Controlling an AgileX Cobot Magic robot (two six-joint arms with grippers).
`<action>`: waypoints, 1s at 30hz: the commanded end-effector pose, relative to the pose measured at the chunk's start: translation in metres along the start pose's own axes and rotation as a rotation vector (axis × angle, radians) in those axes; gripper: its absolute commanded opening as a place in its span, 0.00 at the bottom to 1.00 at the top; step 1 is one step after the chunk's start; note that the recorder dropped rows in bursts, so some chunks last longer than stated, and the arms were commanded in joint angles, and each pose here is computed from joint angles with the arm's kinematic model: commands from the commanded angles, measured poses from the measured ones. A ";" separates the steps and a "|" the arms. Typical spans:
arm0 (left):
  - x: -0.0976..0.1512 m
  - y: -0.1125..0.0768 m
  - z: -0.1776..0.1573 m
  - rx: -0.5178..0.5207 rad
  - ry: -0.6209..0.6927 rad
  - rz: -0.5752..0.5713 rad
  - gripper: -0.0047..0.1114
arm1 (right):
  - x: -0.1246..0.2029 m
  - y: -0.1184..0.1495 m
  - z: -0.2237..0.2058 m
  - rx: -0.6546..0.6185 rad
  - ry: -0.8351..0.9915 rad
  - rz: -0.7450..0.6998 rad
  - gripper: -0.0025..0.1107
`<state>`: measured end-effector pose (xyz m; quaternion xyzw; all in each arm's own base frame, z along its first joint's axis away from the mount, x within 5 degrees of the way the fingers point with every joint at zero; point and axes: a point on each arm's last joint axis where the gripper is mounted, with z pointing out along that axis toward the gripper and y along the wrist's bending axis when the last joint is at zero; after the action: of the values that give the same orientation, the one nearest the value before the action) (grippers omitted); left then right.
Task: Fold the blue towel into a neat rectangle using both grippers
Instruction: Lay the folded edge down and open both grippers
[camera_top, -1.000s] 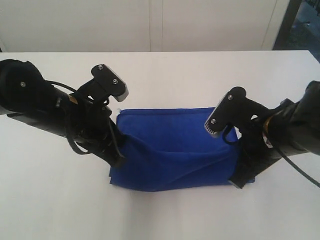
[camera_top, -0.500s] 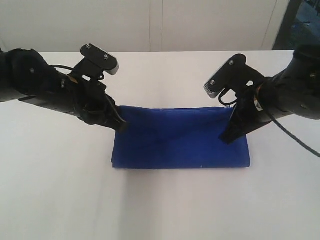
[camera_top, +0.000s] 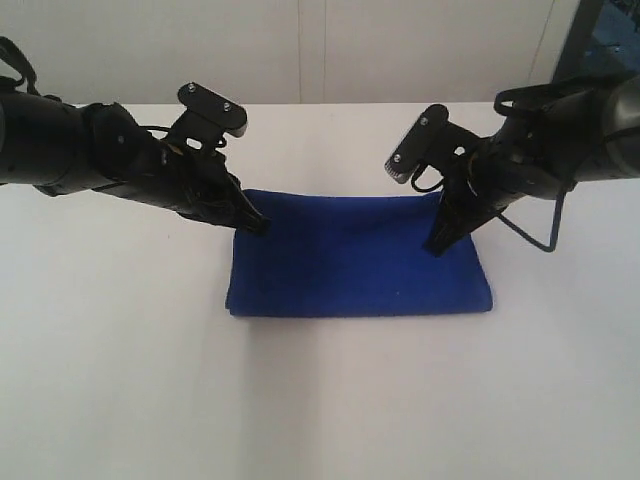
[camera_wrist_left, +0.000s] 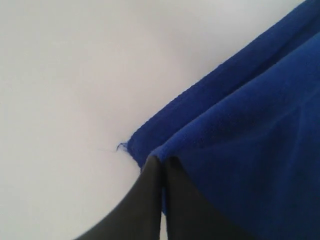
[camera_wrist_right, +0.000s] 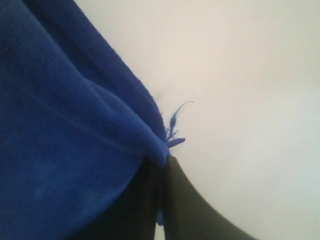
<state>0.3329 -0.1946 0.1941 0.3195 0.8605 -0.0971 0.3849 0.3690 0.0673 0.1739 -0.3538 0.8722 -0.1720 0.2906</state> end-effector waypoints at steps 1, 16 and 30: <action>-0.004 0.004 0.000 -0.028 -0.036 -0.003 0.04 | -0.004 -0.011 0.000 0.019 -0.040 0.009 0.02; 0.005 0.006 0.017 -0.052 -0.025 -0.005 0.04 | -0.002 0.004 0.024 -0.030 -0.057 -0.036 0.02; 0.007 0.007 0.020 -0.056 -0.017 0.048 0.49 | -0.013 -0.007 0.021 0.004 -0.076 -0.008 0.38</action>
<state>0.3437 -0.1958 0.1749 0.3266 0.8530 -0.0695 0.4012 0.3904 0.0727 0.1623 -0.3748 0.8564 -0.1594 0.3173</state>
